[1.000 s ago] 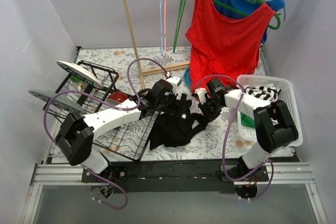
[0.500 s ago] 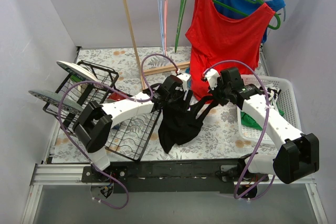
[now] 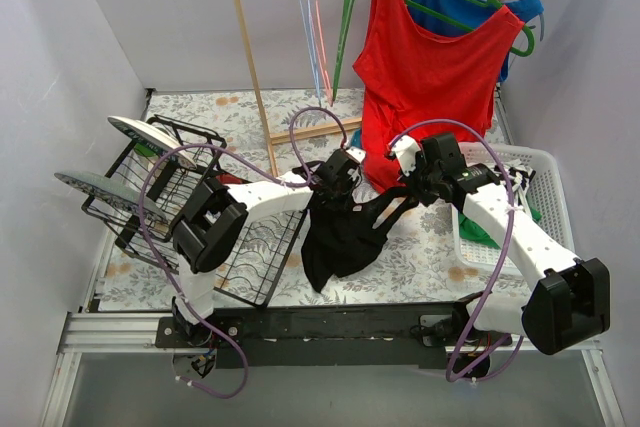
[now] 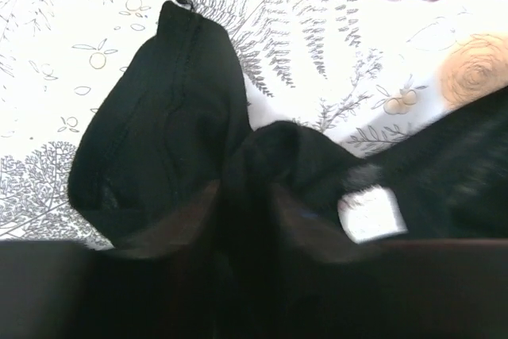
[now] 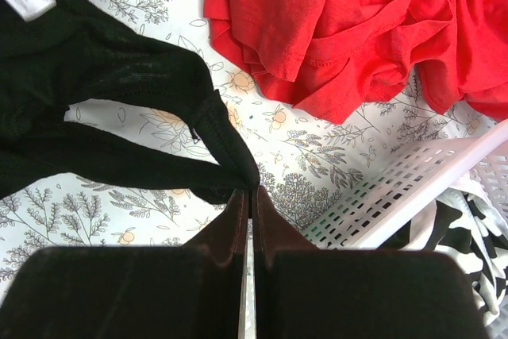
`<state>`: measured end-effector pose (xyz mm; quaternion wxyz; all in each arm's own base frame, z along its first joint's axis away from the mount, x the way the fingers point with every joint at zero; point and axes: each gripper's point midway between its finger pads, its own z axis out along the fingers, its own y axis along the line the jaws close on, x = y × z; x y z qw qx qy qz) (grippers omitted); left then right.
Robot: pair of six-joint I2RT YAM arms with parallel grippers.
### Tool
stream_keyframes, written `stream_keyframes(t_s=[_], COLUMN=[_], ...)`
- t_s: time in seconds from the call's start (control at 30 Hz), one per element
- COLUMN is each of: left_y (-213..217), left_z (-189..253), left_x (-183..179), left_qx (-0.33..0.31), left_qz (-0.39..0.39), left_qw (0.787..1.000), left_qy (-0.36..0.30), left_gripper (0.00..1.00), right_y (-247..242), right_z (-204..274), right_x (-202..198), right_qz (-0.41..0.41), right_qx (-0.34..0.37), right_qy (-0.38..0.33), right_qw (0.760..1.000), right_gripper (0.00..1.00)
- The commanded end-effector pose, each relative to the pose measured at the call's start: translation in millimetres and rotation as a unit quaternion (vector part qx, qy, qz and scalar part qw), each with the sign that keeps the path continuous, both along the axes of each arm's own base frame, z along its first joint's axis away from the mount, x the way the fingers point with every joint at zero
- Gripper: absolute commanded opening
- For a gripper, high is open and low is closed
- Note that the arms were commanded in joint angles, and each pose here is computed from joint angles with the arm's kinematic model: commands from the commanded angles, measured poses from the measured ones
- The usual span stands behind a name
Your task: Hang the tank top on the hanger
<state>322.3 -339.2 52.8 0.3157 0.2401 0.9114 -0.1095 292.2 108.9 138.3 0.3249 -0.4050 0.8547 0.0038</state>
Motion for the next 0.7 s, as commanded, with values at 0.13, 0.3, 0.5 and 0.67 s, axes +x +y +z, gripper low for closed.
stream_keyframes(t_s=[0.13, 0.3, 0.5, 0.67], left_y=[-7, -8, 9, 25], left_z=[39, 105, 199, 266], left_x=[5, -7, -24, -41], left_qx=[-0.034, -0.113, -0.208, -0.271], left_qz=[0.009, 0.017, 0.022, 0.013], left_qw=[0.999, 0.992, 0.972, 0.950], left_qy=[-0.021, -0.046, -0.108, -0.155], left_gripper=[0.02, 0.01, 0.01, 0.01], right_y=[-4, -17, -19, -16], right_z=[21, 62, 144, 208], right_x=[4, 18, 35, 40], right_qz=[-0.003, -0.016, -0.027, -0.029], right_qx=[0.003, -0.021, 0.005, 0.034], right_qy=[-0.036, -0.100, -0.197, -0.265], right_qw=[0.999, 0.995, 0.980, 0.963], right_gripper=[0.01, 0.01, 0.01, 0.01])
